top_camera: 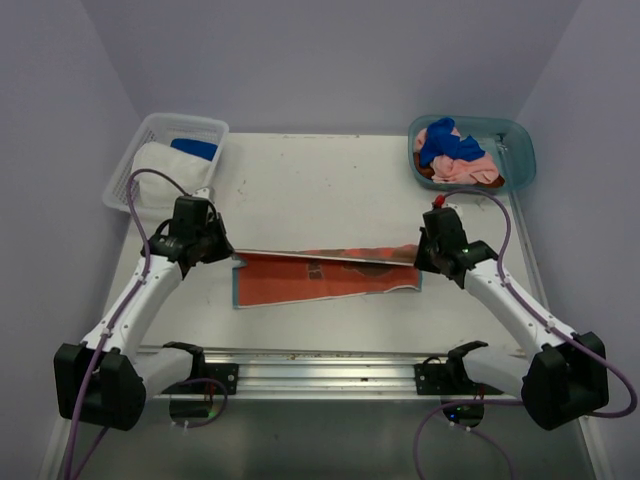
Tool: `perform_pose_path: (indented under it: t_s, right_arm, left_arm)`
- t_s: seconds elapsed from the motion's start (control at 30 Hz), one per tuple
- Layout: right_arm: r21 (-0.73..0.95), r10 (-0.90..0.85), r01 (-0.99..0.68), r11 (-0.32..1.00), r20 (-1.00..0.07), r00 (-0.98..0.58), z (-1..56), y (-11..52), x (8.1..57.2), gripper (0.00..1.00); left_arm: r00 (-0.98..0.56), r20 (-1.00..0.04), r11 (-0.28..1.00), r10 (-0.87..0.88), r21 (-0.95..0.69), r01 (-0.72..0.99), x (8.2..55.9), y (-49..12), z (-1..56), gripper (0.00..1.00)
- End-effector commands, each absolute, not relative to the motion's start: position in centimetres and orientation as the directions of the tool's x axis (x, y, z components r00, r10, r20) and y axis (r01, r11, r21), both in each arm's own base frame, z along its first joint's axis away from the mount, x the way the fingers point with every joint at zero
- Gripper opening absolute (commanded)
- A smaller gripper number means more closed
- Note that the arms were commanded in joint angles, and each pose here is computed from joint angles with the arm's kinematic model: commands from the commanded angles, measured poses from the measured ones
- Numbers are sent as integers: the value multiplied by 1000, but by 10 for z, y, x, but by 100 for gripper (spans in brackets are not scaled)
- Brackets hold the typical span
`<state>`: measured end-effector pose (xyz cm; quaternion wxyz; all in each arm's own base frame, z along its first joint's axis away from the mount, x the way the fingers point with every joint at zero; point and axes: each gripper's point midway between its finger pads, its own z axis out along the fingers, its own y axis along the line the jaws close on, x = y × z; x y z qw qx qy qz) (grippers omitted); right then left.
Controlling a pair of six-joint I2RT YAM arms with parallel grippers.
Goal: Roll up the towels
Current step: Fold the towel
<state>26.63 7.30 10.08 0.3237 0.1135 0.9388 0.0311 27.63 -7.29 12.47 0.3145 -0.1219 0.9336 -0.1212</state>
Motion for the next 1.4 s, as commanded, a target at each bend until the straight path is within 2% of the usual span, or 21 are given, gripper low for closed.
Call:
perform_pose_path:
  t_s: [0.0, 0.37, 0.7, 1.0, 1.07, 1.1, 1.13, 1.17, 1.2, 1.27, 1.37]
  right_arm:
    - [82, 236, 234, 969, -595, -768, 94, 58, 255, 0]
    - [87, 249, 245, 966, -583, -774, 88, 58, 250, 0]
    - [75, 242, 245, 967, -583, -775, 87, 57, 252, 0]
    - [98, 273, 264, 960, -559, -783, 78, 58, 239, 0]
    - [102, 287, 277, 955, -542, -790, 71, 58, 234, 0]
    - [103, 291, 281, 954, -537, -792, 69, 57, 232, 0]
    - [106, 293, 281, 954, -534, -793, 68, 58, 231, 6]
    - [106, 293, 281, 954, -533, -794, 68, 58, 231, 20]
    - [103, 293, 283, 954, -534, -793, 69, 57, 231, 25]
    - [98, 289, 283, 954, -543, -788, 71, 56, 233, 36]
    - [91, 283, 282, 955, -556, -781, 74, 54, 236, 38]
  left_arm:
    - [-750, -579, 944, -320, -267, -196, 272, -59, 125, 0]
    - [-766, -549, 935, -335, -297, -196, 269, -66, 117, 0]
    - [-729, -595, 934, -338, -304, -185, 275, -63, 136, 0]
    - [-724, -533, 898, -439, -287, -333, 255, -52, 124, 0]
    - [-710, -535, 889, -458, -286, -358, 254, -49, 123, 13]
    - [-708, -535, 888, -461, -282, -364, 254, -48, 122, 29]
    - [-703, -538, 885, -465, -280, -371, 256, -47, 122, 42]
    - [-698, -542, 884, -468, -279, -375, 257, -46, 124, 57]
    - [-693, -545, 882, -471, -281, -378, 258, -46, 125, 64]
    - [-675, -562, 878, -479, -298, -374, 263, -46, 128, 70]
    - [-677, -560, 878, -478, -335, -343, 271, -55, 128, 69]
